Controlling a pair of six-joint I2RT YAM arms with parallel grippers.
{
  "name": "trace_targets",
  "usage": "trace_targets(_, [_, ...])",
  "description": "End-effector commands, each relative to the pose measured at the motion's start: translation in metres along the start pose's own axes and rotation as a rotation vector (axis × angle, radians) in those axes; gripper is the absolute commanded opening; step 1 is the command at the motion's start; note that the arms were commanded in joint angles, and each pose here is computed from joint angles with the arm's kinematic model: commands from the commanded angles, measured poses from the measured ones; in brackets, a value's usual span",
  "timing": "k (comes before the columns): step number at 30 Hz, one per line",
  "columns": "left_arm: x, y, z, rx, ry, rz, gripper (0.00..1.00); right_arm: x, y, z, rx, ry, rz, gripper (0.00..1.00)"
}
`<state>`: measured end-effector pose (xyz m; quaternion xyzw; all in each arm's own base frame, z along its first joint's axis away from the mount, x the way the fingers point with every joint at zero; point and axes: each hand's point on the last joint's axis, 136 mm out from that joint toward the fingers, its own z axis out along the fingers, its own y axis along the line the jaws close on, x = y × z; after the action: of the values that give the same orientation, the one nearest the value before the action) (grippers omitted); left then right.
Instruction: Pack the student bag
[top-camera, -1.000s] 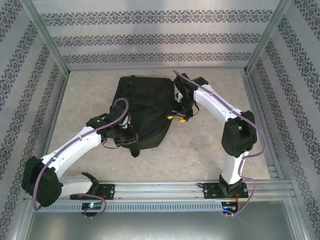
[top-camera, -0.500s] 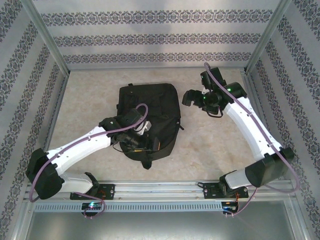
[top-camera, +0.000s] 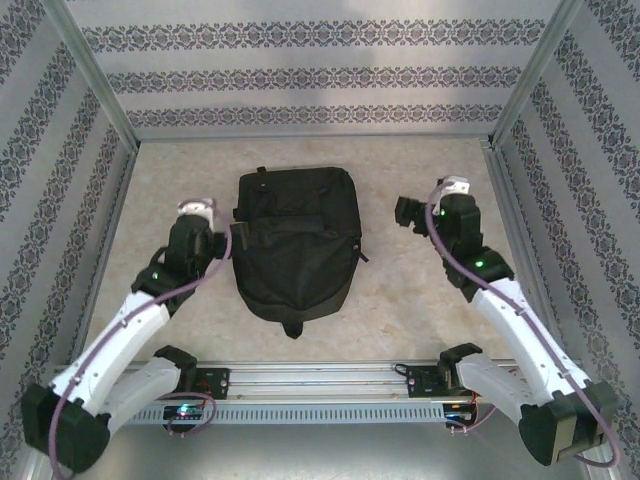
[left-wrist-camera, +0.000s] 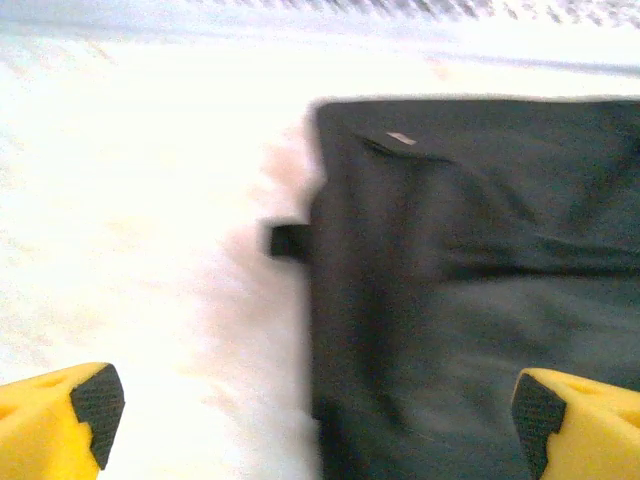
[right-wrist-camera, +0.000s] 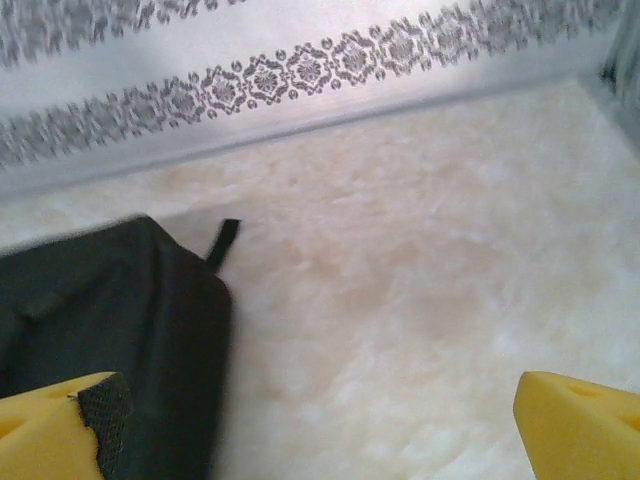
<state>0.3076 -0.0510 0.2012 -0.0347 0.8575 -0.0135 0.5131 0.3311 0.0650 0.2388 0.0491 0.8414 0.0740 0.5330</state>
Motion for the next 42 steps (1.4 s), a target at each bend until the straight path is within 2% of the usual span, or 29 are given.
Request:
trace_targets(1, [-0.032,0.054,-0.001,-0.267,-0.302,0.153,1.00,-0.022,0.007,0.004,-0.008,-0.236,-0.352,0.98])
trace_targets(3, [-0.015,0.079,0.006,-0.369,-0.293,0.163,1.00,-0.003,-0.010,0.011,0.045,-0.195,-0.412,0.98])
trace_targets(6, [0.017,0.100,0.028,-0.401,-0.220,0.129,1.00,0.020,-0.042,0.024,0.122,-0.140,-0.351,0.98])
trace_targets(10, [0.047,0.108,0.062,-0.391,-0.156,0.096,1.00,0.038,-0.068,0.041,0.125,-0.190,-0.208,0.98])
trace_targets(11, [0.044,0.111,0.067,-0.407,-0.160,0.089,1.00,0.041,-0.076,0.046,0.144,-0.193,-0.173,0.98])
trace_targets(13, [0.037,0.096,0.083,-0.287,-0.211,0.097,1.00,0.048,-0.080,0.060,0.125,-0.190,-0.175,0.98])
trace_targets(14, [0.032,0.091,0.090,-0.246,-0.235,0.142,1.00,0.062,-0.083,0.065,0.113,-0.166,-0.176,0.98])
trace_targets(16, [0.037,0.095,0.105,-0.236,-0.117,0.111,1.00,0.068,-0.094,0.074,0.127,-0.196,-0.134,0.98])
trace_targets(18, [0.038,0.094,0.114,-0.184,-0.085,0.097,1.00,0.071,-0.106,0.082,0.161,-0.181,-0.066,0.98])
trace_targets(22, [0.037,0.096,0.100,-0.138,-0.156,0.058,1.00,0.085,-0.107,0.084,0.132,-0.268,-0.058,0.98])
trace_targets(25, [0.036,0.095,0.087,-0.125,-0.230,0.060,1.00,0.086,-0.096,0.092,0.081,-0.205,-0.092,0.98])
trace_targets(28, [0.034,0.094,0.080,-0.131,-0.266,0.066,1.00,0.082,-0.100,0.094,0.099,-0.241,-0.080,0.98])
trace_targets(29, [0.035,0.093,0.080,-0.139,-0.264,0.054,1.00,0.084,-0.100,0.095,0.102,-0.224,-0.083,0.98])
trace_targets(30, [0.037,0.097,0.079,-0.149,-0.263,-0.044,1.00,0.083,-0.100,0.096,0.105,-0.215,-0.085,0.98])
trace_targets(31, [0.037,0.092,0.076,-0.108,-0.303,-0.100,1.00,0.084,-0.101,0.096,0.117,-0.210,-0.087,0.98])
trace_targets(32, [0.037,0.074,0.071,-0.012,-0.333,-0.059,1.00,0.082,-0.102,0.096,0.128,-0.218,-0.086,0.98])
trace_targets(33, [0.038,0.070,0.068,0.012,-0.335,-0.046,1.00,0.082,-0.102,0.097,0.129,-0.220,-0.085,0.98])
trace_targets(34, [0.039,0.075,0.067,-0.017,-0.333,-0.053,1.00,0.083,-0.102,0.097,0.129,-0.218,-0.087,0.98])
trace_targets(36, [0.041,0.101,0.066,-0.163,-0.356,-0.079,1.00,0.083,-0.102,0.096,0.130,-0.219,-0.085,0.98])
trace_targets(37, [0.049,0.124,0.068,-0.267,-0.356,-0.176,1.00,0.083,-0.103,0.096,0.133,-0.220,-0.085,0.98])
trace_targets(38, [0.057,0.136,0.071,-0.313,-0.364,-0.227,1.00,0.083,-0.103,0.095,0.138,-0.223,-0.083,0.98])
trace_targets(39, [0.053,0.136,0.072,-0.277,-0.411,-0.224,1.00,0.083,-0.104,0.094,0.139,-0.224,-0.081,0.98])
trace_targets(40, [0.051,0.124,0.076,-0.181,-0.397,-0.196,1.00,0.083,-0.104,0.094,0.140,-0.225,-0.080,0.98])
trace_targets(42, [0.058,0.090,0.097,-0.045,-0.296,-0.068,1.00,0.083,-0.102,0.096,0.133,-0.220,-0.084,0.98])
